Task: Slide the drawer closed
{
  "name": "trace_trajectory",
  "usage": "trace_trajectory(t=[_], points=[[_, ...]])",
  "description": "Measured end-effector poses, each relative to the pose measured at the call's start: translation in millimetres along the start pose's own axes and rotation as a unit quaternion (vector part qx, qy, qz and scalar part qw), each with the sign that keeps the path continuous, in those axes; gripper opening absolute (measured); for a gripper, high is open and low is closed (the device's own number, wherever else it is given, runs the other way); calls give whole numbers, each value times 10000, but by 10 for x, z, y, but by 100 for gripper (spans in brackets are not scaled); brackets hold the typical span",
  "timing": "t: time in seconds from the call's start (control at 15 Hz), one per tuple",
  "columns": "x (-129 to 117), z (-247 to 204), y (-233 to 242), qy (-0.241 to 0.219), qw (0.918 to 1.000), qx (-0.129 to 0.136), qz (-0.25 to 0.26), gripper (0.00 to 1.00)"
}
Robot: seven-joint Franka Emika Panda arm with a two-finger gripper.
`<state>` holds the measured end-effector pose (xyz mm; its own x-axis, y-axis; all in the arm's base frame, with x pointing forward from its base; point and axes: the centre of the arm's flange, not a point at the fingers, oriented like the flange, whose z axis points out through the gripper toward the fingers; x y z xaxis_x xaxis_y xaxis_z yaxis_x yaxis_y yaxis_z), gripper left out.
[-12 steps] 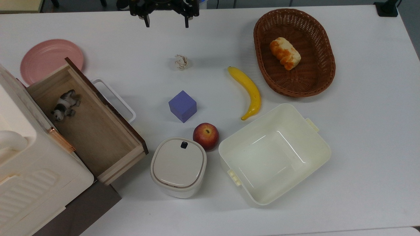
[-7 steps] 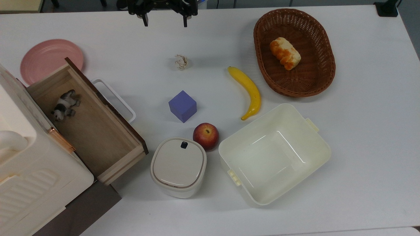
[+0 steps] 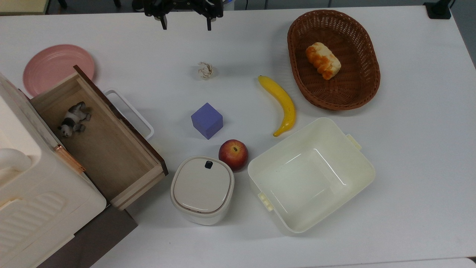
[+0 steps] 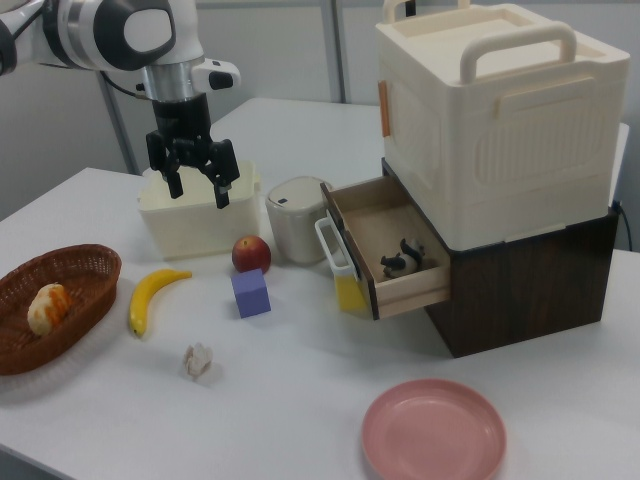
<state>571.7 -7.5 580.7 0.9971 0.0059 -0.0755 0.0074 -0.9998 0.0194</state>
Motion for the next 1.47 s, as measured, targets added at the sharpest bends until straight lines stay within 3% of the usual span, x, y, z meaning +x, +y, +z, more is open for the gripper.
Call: trace_trajectory(t=[0.27,0.87,1.0,1.27,1.47], points=[[3,6,0,-6,10000,0,-2,97],[26,47,20,-23,10000,0,-56,1],[98,85,52,94,9999,3,50,1],[335,403,172,93,9966,29,813,1],[666,810,192,283,9886,19,1480,1]])
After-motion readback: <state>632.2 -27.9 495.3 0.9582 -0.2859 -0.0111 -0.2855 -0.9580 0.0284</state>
